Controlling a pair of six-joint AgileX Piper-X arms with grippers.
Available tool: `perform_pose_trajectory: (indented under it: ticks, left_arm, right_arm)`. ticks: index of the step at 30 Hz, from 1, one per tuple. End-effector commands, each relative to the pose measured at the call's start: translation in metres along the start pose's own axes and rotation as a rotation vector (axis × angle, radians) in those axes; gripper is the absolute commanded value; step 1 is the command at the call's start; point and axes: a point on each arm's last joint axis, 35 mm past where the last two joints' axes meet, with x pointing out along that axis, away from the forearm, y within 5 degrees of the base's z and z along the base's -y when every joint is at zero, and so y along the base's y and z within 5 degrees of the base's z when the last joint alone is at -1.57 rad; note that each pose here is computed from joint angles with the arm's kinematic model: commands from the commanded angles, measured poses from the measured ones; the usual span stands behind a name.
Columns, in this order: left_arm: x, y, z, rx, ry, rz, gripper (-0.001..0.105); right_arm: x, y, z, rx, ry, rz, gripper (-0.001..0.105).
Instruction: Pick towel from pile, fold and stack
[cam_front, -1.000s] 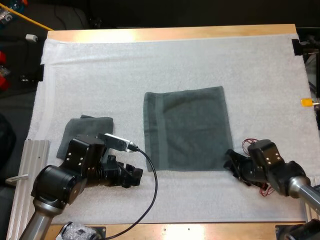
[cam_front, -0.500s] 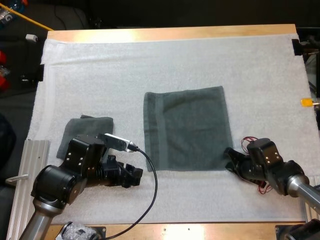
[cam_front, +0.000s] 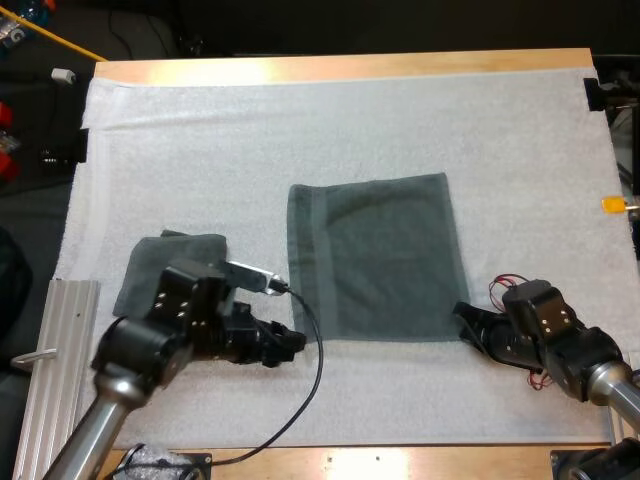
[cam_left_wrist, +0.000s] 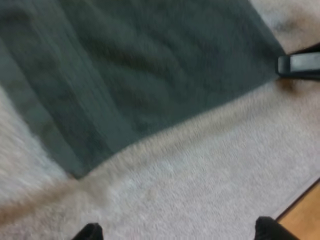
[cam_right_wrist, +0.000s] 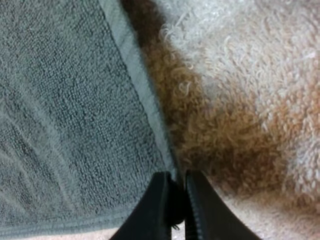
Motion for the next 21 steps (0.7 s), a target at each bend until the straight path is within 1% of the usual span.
perform_pose_trajectory:
  ticks: [1, 6, 9, 13, 21]
  left_arm:
    - [0.005, 0.001, 0.001, -0.011, 0.007, -0.016, 0.059]
    - [0.042, 0.023, 0.003, -0.100, 0.110, 0.031, 0.059]
    - [0.058, 0.031, 0.008, -0.125, 0.148, 0.049, 0.059]
    - [0.076, 0.039, 0.017, -0.134, 0.163, 0.055, 0.059]
    - [0.110, 0.052, 0.027, -0.241, 0.226, -0.017, 0.059]
  right_arm:
    - [-0.001, -0.001, -0.001, -0.009, -0.001, -0.012, 0.000]
    - [-0.001, -0.001, 0.000, -0.009, -0.001, -0.013, 0.000]
    - [-0.001, -0.001, 0.000, -0.009, -0.001, -0.013, 0.000]
    - [-0.001, -0.001, 0.000, -0.009, -0.001, -0.013, 0.000]
    - [-0.001, -0.001, 0.000, -0.009, -0.001, -0.013, 0.000]
